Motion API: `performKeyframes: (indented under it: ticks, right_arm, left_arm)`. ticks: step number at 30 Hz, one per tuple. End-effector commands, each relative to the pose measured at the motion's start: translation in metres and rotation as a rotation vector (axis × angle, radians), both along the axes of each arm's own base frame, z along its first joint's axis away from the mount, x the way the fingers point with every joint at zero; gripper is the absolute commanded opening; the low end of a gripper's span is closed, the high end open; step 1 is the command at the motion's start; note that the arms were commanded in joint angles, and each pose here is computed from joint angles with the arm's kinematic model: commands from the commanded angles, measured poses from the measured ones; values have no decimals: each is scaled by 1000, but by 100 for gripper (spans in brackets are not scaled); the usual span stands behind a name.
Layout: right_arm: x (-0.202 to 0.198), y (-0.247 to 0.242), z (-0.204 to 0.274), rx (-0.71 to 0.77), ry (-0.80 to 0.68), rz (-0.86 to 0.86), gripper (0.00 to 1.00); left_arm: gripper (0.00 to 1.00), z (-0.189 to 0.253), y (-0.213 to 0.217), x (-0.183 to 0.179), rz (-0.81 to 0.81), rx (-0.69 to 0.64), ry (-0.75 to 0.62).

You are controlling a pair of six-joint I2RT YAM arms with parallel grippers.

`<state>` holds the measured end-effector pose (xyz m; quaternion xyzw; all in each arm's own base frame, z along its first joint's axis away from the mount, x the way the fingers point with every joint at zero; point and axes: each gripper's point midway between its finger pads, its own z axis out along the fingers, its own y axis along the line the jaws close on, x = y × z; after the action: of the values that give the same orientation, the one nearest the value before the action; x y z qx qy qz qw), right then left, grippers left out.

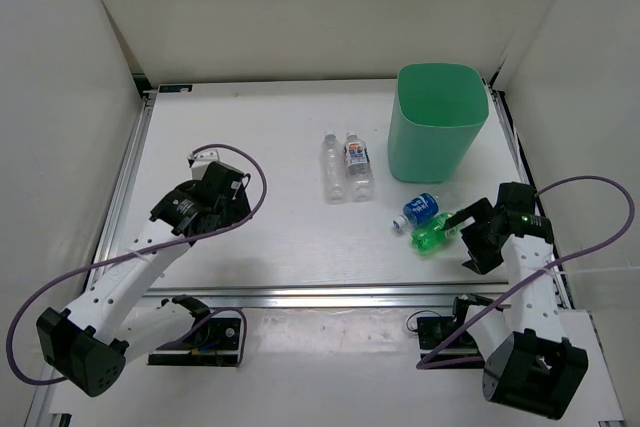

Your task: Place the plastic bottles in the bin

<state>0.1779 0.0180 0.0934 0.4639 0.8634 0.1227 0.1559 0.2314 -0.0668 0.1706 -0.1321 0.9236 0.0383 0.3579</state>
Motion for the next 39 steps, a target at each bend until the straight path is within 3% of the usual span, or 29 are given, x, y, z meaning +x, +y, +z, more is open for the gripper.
performKeyframes:
  ticks: [1, 20, 25, 29, 34, 37, 39]
  right_arm:
    - [12, -3, -5, -8, -36, 11, 100]
    - [47, -6, -45, 34, 46, 28, 100]
    - [55, -6, -50, 50, 63, 22, 94]
    - [61, -7, -52, 52, 72, 22, 84]
    - [52, -10, -37, 30, 104, 12, 55]
    - [42, -3, -14, 49, 105, -4, 48]
    - [48, -1, 22, 46, 21, -28, 47]
  left_arm:
    - [100, -1, 0, -5, 2, -22, -14]
    - [100, -21, 9, -14, 12, 26, 35]
    - [100, -26, 9, -13, 12, 38, 56]
    - [100, -28, 8, -13, 12, 43, 64]
    - [100, -33, 4, -9, 7, 43, 79]
    - [100, -34, 2, -5, 7, 44, 80]
    - [100, -32, 1, -3, 7, 44, 80]
